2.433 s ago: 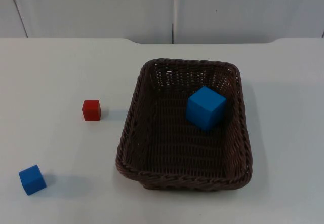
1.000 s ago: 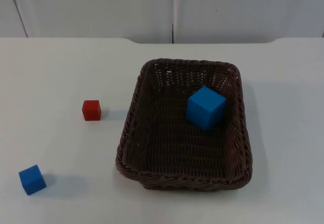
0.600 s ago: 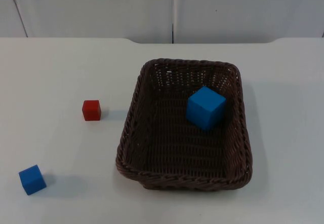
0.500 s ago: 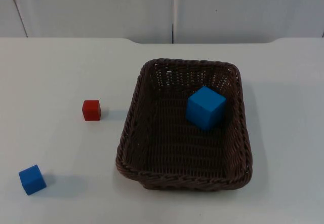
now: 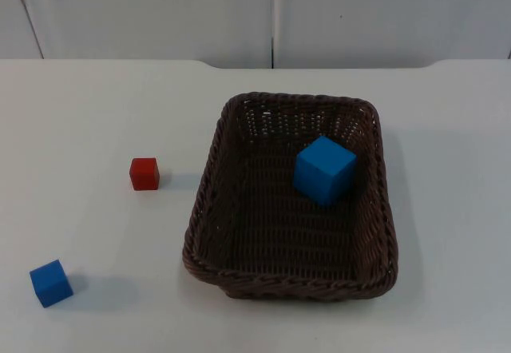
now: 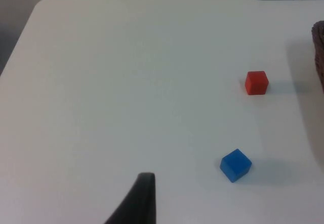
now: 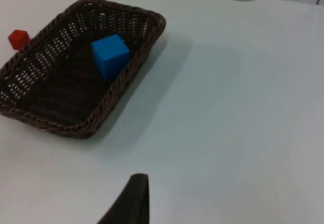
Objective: Pick up the basket with the left hand and place the largest block into the basket with the right hand.
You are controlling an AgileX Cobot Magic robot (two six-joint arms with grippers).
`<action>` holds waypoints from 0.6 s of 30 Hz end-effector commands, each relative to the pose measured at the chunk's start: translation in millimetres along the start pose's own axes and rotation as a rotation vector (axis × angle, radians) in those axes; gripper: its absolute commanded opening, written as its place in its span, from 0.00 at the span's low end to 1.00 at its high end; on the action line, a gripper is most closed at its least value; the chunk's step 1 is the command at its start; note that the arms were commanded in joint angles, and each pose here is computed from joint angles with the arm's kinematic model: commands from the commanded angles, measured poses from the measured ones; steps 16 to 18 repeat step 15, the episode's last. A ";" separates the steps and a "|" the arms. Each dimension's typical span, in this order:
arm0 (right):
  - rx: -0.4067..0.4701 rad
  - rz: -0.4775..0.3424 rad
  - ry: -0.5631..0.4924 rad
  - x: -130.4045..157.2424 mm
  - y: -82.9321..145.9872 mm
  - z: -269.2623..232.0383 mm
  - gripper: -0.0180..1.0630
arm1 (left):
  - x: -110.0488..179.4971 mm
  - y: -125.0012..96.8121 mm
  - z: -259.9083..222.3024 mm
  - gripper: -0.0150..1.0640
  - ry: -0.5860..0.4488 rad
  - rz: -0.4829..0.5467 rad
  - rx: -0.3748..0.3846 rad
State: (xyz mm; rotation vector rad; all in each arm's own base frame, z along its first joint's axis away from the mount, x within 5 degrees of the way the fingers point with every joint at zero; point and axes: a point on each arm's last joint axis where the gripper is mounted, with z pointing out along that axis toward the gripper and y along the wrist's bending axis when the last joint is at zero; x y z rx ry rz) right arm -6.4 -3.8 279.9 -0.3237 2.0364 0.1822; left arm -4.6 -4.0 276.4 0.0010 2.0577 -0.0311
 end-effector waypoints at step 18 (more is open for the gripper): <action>0.229 0.124 -0.008 0.1 2.1 -0.2 0.99 | 1.5 -0.5 0.6 0.99 0.004 -0.004 0.003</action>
